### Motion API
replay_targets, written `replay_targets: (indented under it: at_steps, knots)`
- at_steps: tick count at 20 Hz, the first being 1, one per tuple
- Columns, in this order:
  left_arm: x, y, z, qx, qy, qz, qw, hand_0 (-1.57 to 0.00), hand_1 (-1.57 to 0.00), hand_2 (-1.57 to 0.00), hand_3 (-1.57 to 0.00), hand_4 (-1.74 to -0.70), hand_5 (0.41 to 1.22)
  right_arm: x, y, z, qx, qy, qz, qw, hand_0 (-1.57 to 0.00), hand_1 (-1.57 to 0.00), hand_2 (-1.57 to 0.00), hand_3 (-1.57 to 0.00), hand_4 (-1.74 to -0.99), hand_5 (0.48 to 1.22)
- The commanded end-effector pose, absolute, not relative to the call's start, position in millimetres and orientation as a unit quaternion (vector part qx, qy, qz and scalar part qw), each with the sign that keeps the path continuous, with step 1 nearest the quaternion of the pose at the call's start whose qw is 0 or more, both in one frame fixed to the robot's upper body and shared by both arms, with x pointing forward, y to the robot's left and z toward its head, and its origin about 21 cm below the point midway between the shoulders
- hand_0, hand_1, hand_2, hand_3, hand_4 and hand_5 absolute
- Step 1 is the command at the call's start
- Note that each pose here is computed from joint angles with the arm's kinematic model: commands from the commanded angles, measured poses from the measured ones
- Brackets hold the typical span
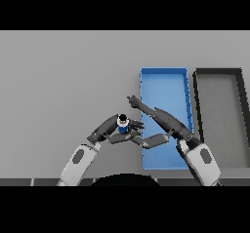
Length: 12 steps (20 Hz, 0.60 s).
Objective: Pick up the blue pipe and place it into the blue bin.
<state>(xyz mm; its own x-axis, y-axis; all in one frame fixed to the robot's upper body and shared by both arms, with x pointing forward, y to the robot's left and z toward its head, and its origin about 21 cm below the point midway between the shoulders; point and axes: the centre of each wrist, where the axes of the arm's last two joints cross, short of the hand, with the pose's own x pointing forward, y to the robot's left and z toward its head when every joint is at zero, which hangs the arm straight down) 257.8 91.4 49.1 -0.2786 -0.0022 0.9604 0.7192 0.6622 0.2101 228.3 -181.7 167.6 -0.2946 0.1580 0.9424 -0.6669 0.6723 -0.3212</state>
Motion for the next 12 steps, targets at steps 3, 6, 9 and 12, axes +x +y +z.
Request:
replay_targets:
  at_steps: [3, 6, 9, 12]
  knots:
    - [257.1, 91.9, 51.0, -0.257, -0.726, -0.325, 0.549, -1.57, -1.57, -1.57, -1.57, -1.46, 1.221, 232.2, -164.1, 180.6, 0.187, -0.719, 0.396, 0.539, 0.0, 0.0, -0.05, 0.0, -1.242, 0.551]
    - [256.9, 90.6, 49.2, -0.26, -0.717, -0.327, 0.558, -1.57, -1.57, -1.57, -1.57, -1.47, 1.221, 238.1, -147.4, 191.0, 0.187, -0.71, 0.424, 0.53, -0.01, -0.02, -0.07, 0.0, -1.209, 0.534]
    - [258.1, 90.7, 49.4, -0.243, -0.72, -0.331, 0.559, -1.57, -1.57, -1.57, -1.57, -1.47, 1.221, 253.2, -136.8, 196.2, 0.184, -0.697, 0.438, 0.537, -0.03, -0.04, -0.09, 0.0, -1.184, 0.516]
    - [261.0, 90.8, 50.7, -0.236, -0.716, -0.335, 0.565, -1.57, -1.57, -1.57, -1.57, -1.46, 1.221, 259.3, -127.3, 193.5, 0.19, -0.685, 0.457, 0.535, -0.17, -0.22, -0.26, -0.13, -1.233, 0.487]
